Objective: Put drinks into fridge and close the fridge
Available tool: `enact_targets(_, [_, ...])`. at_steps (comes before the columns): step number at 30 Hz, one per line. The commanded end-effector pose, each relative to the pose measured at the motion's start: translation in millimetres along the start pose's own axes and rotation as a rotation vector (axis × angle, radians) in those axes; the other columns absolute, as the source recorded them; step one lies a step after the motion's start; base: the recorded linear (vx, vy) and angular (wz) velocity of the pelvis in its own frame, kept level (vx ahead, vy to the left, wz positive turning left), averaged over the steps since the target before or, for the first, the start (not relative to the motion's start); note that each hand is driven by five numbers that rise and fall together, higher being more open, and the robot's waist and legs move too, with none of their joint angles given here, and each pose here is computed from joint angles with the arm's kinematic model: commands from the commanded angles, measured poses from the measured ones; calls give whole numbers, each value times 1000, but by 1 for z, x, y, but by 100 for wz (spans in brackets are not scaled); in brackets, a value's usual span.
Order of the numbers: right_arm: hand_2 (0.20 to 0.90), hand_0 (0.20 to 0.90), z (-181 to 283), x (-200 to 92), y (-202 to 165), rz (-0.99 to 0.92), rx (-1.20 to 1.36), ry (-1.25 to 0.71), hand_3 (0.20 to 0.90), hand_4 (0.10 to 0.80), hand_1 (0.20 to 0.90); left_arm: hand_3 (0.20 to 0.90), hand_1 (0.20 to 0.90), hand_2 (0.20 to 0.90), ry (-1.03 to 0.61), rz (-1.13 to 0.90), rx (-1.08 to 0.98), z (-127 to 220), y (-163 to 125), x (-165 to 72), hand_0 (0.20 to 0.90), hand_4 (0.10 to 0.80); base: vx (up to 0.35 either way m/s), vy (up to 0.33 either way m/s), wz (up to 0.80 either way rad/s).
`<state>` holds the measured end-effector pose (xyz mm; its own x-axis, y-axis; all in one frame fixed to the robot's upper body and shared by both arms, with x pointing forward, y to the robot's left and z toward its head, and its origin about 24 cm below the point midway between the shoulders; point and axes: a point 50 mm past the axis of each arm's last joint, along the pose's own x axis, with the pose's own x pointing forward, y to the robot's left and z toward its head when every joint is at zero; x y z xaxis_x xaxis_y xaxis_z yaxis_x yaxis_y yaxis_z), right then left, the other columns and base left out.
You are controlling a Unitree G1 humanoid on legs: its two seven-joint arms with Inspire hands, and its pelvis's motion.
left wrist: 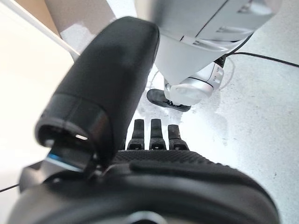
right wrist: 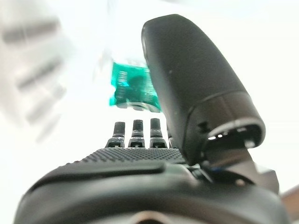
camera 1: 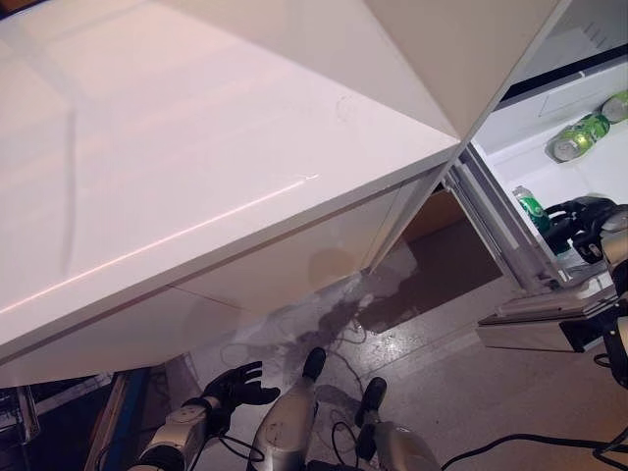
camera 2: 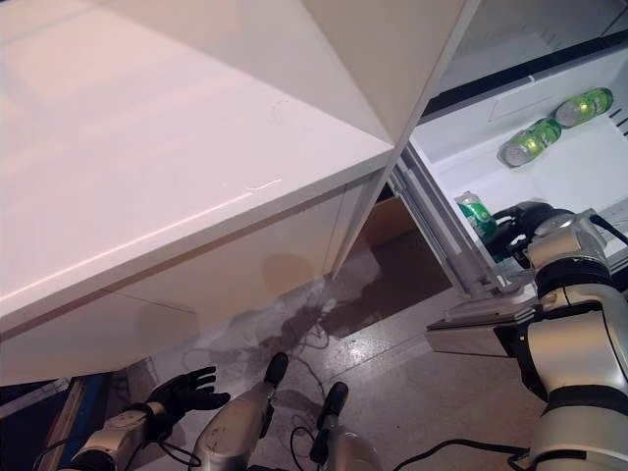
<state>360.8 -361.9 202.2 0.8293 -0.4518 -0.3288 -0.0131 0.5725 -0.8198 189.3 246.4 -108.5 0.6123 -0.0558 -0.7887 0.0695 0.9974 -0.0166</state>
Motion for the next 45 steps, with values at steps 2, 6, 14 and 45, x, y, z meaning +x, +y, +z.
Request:
enact_targets(2, [900, 900, 41, -35, -71, -305, -123, -201, 900, 800, 900, 900, 900, 900, 92, 38, 52, -33, 10, -12, 900, 800, -21, 20, -14])
enact_targets(6, [900, 900, 59, -55, -84, -378, -5, -387, 900, 800, 900, 900, 900, 900, 137, 57, 47, -44, 10, -14, 900, 800, -14, 12, -26])
enact_targets(14, [900, 900, 41, -75, -89, -428, 503, -589, 900, 800, 900, 900, 900, 900, 227, 68, 15, -70, 9, -18, 900, 800, 66, 7, -26])
enact_targets(45, [900, 900, -6, -46, 30, -257, 1280, -700, 900, 800, 900, 900, 900, 900, 194, 35, -34, -72, -17, -12, 900, 800, 29, -5, -1])
